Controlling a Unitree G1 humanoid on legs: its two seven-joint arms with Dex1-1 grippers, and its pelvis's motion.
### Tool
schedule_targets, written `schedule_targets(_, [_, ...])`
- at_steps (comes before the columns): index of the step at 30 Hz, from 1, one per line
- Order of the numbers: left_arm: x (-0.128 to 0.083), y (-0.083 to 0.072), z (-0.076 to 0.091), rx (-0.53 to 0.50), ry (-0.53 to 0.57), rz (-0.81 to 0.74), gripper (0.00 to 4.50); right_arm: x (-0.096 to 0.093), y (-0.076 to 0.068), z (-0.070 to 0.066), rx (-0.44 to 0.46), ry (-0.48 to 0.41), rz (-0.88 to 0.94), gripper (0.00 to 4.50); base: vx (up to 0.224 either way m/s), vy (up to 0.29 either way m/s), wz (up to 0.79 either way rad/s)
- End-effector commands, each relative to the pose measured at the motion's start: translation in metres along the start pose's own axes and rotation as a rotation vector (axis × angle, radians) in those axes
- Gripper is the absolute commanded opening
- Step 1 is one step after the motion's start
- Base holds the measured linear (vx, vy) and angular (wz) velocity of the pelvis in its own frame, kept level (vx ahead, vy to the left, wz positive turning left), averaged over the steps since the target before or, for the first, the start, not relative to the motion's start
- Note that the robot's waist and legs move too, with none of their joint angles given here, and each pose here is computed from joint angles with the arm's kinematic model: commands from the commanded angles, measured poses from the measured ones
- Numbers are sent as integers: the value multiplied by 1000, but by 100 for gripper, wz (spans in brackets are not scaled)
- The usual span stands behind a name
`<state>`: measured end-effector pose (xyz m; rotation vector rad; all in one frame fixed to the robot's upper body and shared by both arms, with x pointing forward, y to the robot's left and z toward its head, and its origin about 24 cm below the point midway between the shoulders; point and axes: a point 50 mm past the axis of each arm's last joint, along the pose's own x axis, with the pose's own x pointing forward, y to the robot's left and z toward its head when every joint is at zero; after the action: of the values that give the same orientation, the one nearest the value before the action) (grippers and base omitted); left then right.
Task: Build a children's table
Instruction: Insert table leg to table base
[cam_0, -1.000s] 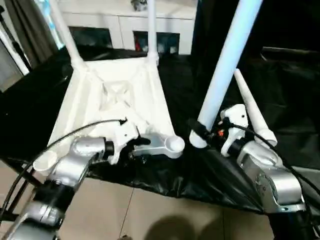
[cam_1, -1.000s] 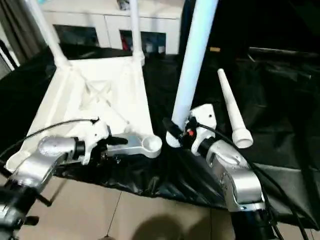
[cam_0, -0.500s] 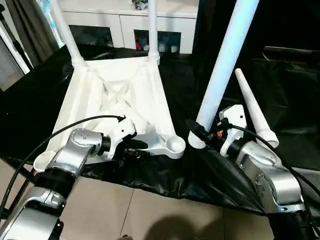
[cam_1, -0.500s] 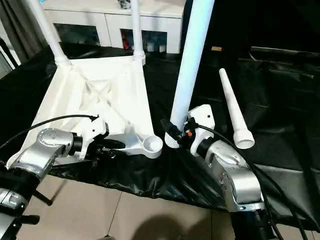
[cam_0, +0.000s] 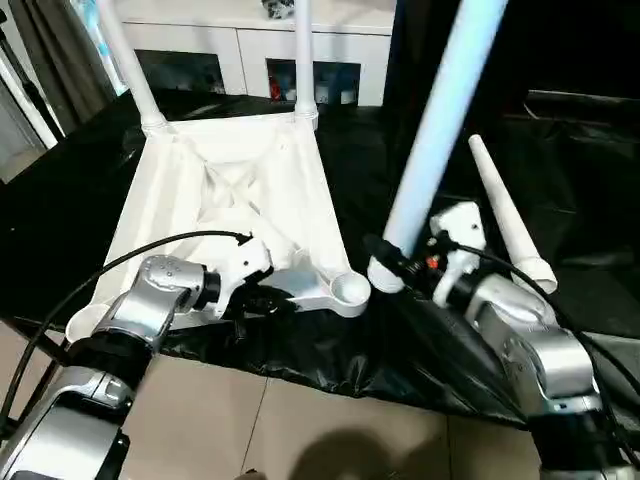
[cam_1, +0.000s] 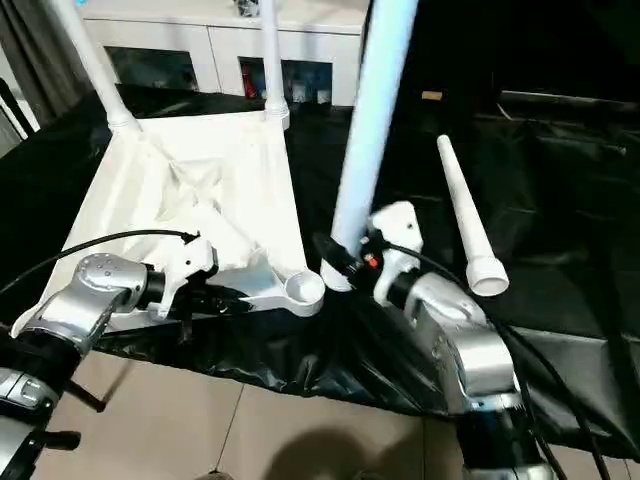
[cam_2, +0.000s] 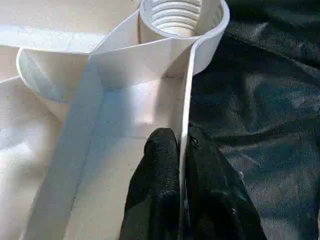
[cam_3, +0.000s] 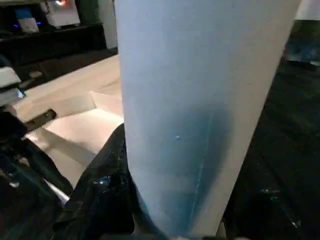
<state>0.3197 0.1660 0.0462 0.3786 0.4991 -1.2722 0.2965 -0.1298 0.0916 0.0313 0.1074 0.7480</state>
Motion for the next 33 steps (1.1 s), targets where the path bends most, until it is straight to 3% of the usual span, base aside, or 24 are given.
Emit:
schedule_targets(1, [-2,4,1,12,19,10,3,8,6,5,11,-13,82,188,0,0,0])
schedule_targets(12, [5,-2,8,51,-27,-15,0,26,11,-8,6,78,201,188,0,0,0])
schedule_targets(33, [8,-6,14,23,-138,-6,0,36,5,-24,33,107,194,188,0,0,0])
